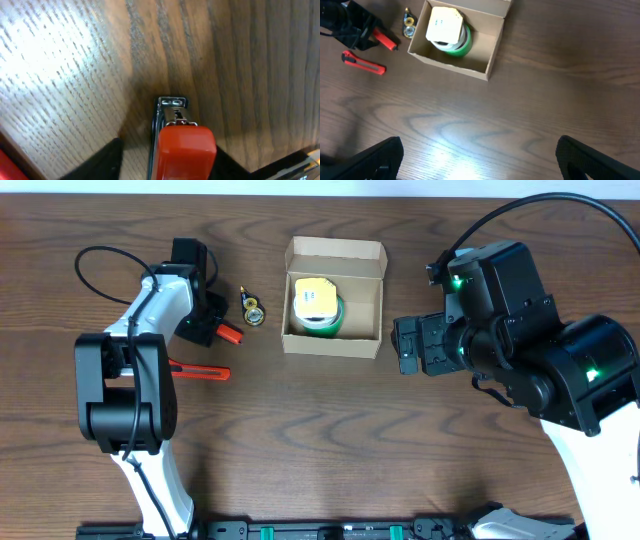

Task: Pack container
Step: 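Grasp the red stapler with the left gripper and lift it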

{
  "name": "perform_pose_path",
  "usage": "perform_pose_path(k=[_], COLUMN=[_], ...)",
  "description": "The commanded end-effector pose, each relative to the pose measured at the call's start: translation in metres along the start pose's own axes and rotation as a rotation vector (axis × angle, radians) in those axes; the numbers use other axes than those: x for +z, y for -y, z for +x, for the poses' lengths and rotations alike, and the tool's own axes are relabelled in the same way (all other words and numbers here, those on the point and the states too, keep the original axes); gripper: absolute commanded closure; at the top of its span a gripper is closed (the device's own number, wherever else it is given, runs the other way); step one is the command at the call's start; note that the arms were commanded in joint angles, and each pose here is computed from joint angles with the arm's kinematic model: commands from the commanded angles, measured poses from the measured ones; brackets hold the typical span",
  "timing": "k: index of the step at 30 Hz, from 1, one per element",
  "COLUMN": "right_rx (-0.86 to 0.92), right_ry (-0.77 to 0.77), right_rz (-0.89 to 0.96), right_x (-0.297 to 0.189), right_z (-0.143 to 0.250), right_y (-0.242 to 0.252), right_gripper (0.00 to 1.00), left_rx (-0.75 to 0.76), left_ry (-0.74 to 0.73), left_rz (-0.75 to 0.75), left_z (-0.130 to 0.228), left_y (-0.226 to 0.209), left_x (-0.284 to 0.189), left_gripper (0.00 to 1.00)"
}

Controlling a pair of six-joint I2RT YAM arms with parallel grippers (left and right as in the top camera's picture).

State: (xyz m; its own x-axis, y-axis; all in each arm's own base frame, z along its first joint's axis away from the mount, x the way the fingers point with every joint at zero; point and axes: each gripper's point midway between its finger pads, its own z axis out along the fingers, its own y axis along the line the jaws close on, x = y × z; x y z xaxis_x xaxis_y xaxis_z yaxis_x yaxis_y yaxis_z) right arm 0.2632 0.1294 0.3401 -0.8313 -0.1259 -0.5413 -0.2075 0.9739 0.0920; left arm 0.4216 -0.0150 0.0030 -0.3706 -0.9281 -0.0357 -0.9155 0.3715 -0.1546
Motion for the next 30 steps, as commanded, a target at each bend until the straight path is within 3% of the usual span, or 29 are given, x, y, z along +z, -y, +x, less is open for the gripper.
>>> perform_pose_path(k=[1, 4, 17, 23, 30], right_rx=[-0.009, -0.009, -0.009, -0.009, -0.009], right_ry=[0.001, 0.001, 0.001, 0.001, 0.001], right_rz=[0.008, 0.008, 0.008, 0.008, 0.008], right_x=[0.000, 0.000, 0.000, 0.000, 0.000], right_z=[-0.001, -0.001, -0.001, -0.001, -0.001], right_y=[0.003, 0.003, 0.003, 0.003, 0.003], right_gripper=[0.01, 0.01, 0.01, 0.01, 0.01], left_rx=[0.000, 0.000, 0.054, 0.162, 0.392], left_ry=[0.002, 0.002, 0.020, 0.102, 0.191], left_rz=[-0.006, -0.004, 0.017, -0.006, 0.165], left_z=[-0.002, -0.002, -0.009, -0.028, -0.023], left_y=[0.002, 0.002, 0.017, 0.031, 0.096], left_x=[0.003, 0.003, -0.013, -0.055, -0.120], left_gripper=[0.62, 0.71, 0.94, 0.95, 0.95])
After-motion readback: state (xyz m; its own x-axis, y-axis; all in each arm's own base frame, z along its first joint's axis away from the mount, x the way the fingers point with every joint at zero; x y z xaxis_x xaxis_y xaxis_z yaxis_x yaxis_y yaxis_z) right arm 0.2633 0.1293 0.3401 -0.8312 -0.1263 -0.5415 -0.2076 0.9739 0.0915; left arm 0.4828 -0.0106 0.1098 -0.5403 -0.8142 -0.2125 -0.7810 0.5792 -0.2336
